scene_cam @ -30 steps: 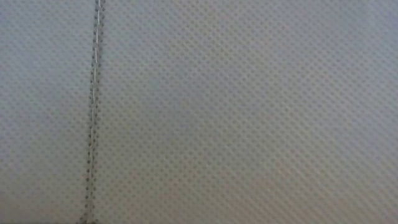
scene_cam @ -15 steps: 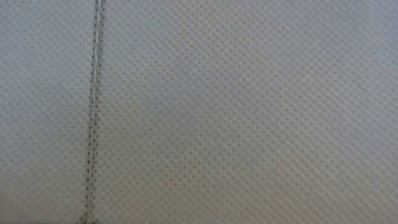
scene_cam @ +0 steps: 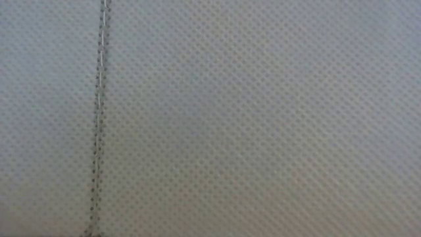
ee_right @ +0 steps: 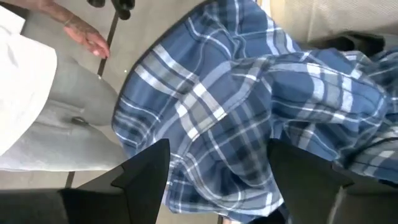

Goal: Sort clothes
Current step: Put the blue checkered polo shirt into the white laundry bin

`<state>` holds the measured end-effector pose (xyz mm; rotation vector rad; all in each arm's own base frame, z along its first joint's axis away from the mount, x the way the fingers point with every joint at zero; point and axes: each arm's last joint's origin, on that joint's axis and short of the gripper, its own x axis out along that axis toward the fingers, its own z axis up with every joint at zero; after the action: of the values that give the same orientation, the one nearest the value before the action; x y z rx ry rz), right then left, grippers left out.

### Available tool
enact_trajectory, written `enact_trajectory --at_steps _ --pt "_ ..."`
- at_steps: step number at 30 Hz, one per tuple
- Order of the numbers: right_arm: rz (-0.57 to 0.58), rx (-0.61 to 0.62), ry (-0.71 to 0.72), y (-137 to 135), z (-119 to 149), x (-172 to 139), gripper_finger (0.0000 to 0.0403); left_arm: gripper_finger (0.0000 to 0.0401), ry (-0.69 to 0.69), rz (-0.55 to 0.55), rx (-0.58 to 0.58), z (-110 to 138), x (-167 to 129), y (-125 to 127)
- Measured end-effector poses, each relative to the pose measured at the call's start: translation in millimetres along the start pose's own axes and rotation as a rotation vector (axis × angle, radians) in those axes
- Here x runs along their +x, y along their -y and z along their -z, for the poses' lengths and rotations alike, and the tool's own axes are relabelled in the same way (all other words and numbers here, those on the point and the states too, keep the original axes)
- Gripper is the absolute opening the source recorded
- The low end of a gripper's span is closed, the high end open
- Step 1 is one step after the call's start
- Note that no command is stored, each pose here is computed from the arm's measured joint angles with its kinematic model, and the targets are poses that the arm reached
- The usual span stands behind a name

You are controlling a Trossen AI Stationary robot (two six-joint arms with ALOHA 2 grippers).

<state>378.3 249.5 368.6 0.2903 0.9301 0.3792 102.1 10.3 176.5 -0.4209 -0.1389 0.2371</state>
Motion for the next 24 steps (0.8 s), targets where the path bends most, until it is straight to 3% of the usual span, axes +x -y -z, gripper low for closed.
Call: enact_trajectory --at_steps 5,8,11,14,16,19,24 --pt "0.013 -0.004 -0.020 2.6 1.3 6.3 0.0267 0.0000 0.000 0.000 0.000 0.0 0.0 0.0" --pt "0.016 -0.031 -0.019 4.8 0.3 8.4 0.0247 0.0000 -0.001 0.000 0.000 0.1 0.0 0.0" --pt "0.009 -0.071 -0.034 6.2 1.1 18.1 0.0183 0.0000 -0.001 0.000 0.000 0.1 0.0 0.0" --pt "-0.034 -0.102 -0.057 9.9 -0.3 24.0 0.0067 0.0000 -0.002 0.000 0.000 0.2 0.0 0.0" --pt "-0.082 -0.101 -0.065 15.4 -5.3 21.0 0.0020 0.0000 0.000 0.000 0.000 0.0 0.0 0.0" --pt "-0.056 -0.077 -0.053 36.0 -17.2 -4.9 0.0011 0.0000 -0.001 0.000 0.000 0.1 0.0 0.0" --pt "0.245 -0.064 0.140 75.9 -36.6 -89.8 0.0004 0.0000 0.000 0.000 0.000 0.0 0.0 0.0"
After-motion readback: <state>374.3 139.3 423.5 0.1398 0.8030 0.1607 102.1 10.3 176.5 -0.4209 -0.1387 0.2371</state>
